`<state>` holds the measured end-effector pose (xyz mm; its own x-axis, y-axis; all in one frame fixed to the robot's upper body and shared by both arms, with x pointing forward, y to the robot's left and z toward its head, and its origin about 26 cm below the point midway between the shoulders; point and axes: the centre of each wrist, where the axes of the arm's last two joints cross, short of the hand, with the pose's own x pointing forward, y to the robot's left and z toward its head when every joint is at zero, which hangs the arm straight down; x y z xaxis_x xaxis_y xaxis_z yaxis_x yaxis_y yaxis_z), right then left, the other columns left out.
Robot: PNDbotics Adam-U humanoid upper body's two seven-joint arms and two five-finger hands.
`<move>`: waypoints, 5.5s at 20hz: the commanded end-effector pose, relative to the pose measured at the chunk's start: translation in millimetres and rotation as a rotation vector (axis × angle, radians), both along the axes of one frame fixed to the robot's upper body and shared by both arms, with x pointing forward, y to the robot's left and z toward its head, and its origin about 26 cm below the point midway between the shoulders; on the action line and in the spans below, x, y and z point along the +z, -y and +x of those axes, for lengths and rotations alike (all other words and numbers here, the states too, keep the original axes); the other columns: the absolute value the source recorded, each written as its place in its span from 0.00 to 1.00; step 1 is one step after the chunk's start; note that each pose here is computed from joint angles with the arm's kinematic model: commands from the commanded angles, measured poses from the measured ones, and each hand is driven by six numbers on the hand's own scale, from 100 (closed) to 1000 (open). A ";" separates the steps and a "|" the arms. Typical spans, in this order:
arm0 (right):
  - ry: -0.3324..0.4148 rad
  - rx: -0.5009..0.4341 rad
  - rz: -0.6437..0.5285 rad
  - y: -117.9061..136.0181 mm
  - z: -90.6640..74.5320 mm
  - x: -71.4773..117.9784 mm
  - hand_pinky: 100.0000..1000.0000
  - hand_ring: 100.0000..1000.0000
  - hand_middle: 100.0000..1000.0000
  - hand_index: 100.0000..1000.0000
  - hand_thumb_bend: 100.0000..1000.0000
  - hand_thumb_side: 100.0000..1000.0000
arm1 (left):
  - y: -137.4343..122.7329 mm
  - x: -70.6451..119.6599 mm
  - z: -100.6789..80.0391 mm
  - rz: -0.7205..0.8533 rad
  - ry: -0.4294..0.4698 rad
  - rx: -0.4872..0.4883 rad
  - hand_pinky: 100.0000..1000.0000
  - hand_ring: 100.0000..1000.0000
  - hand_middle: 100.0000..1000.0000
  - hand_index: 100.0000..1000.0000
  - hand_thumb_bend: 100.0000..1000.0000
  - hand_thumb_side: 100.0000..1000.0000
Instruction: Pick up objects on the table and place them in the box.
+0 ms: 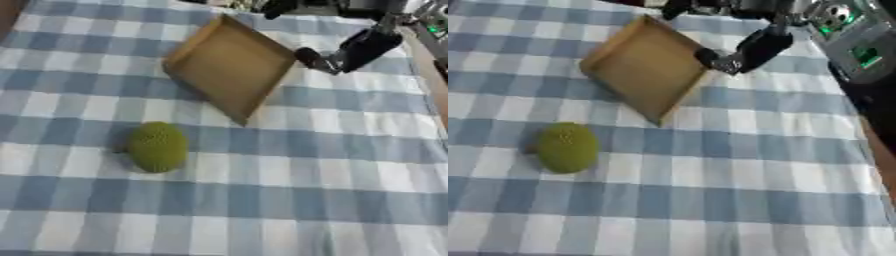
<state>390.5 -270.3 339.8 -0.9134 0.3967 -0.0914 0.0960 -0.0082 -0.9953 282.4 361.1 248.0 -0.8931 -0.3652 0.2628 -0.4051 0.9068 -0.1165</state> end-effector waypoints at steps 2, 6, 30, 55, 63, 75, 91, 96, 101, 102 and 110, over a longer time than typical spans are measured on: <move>0.086 -0.049 0.069 30.5 -20.1 27.0 0.88 0.89 0.86 0.90 0.00 0.12 | -9.5 9.8 -9.0 0.202 -0.056 0.057 0.82 0.81 0.80 0.71 0.44 0.42; 0.114 -0.113 0.203 54.2 -36.1 34.3 0.85 0.85 0.82 0.87 0.00 0.18 | -24.8 -1.8 -15.2 0.393 -0.199 0.122 0.87 0.85 0.81 0.76 0.45 0.47; 0.279 -0.146 0.701 73.3 -73.6 36.1 0.82 0.80 0.75 0.82 0.00 0.40 | 51.2 16.9 34.6 1.368 -0.501 0.044 0.98 0.98 1.00 0.86 0.52 0.65; 0.276 -0.164 0.700 70.1 -71.8 30.4 0.82 0.80 0.75 0.82 0.00 0.41 | 130.1 26.0 68.3 1.624 -0.651 -0.232 0.82 0.73 0.89 0.88 0.51 0.50; 0.268 -0.167 0.701 69.8 -71.2 29.2 0.82 0.80 0.75 0.82 0.00 0.41 | 134.4 23.4 75.4 1.680 -0.669 -0.184 0.62 0.42 0.66 0.90 0.51 0.47; 0.260 -0.174 0.700 70.8 -70.6 27.5 0.82 0.80 0.75 0.82 0.00 0.41 | 141.5 23.6 80.2 1.686 -0.651 -0.157 0.85 0.82 0.98 0.89 0.52 0.47; 0.244 -0.182 0.704 71.6 -69.8 24.9 0.82 0.80 0.75 0.82 0.00 0.41 | 150.6 -4.1 103.7 1.756 -0.863 -0.189 0.88 0.86 1.00 0.89 0.58 0.43; 0.239 -0.181 0.704 72.6 -70.4 23.7 0.82 0.80 0.75 0.82 0.00 0.41 | 149.0 -13.5 112.7 1.730 -0.921 -0.184 0.86 0.83 0.97 0.90 0.56 0.46; 0.234 -0.182 0.703 73.3 -70.2 22.8 0.82 0.80 0.75 0.82 0.00 0.41 | 150.0 -17.1 118.5 1.682 -0.944 -0.169 0.85 0.82 0.97 0.90 0.55 0.48; 0.233 -0.182 0.703 73.4 -70.0 22.7 0.82 0.80 0.75 0.82 0.00 0.41 | 151.0 -17.5 119.0 1.677 -0.945 -0.171 0.85 0.82 0.97 0.90 0.55 0.49; 0.229 -0.180 0.706 73.6 -69.4 22.3 0.82 0.80 0.75 0.82 0.00 0.41 | 159.5 -23.9 122.9 1.660 -0.959 -0.181 0.82 0.79 0.94 0.88 0.56 0.46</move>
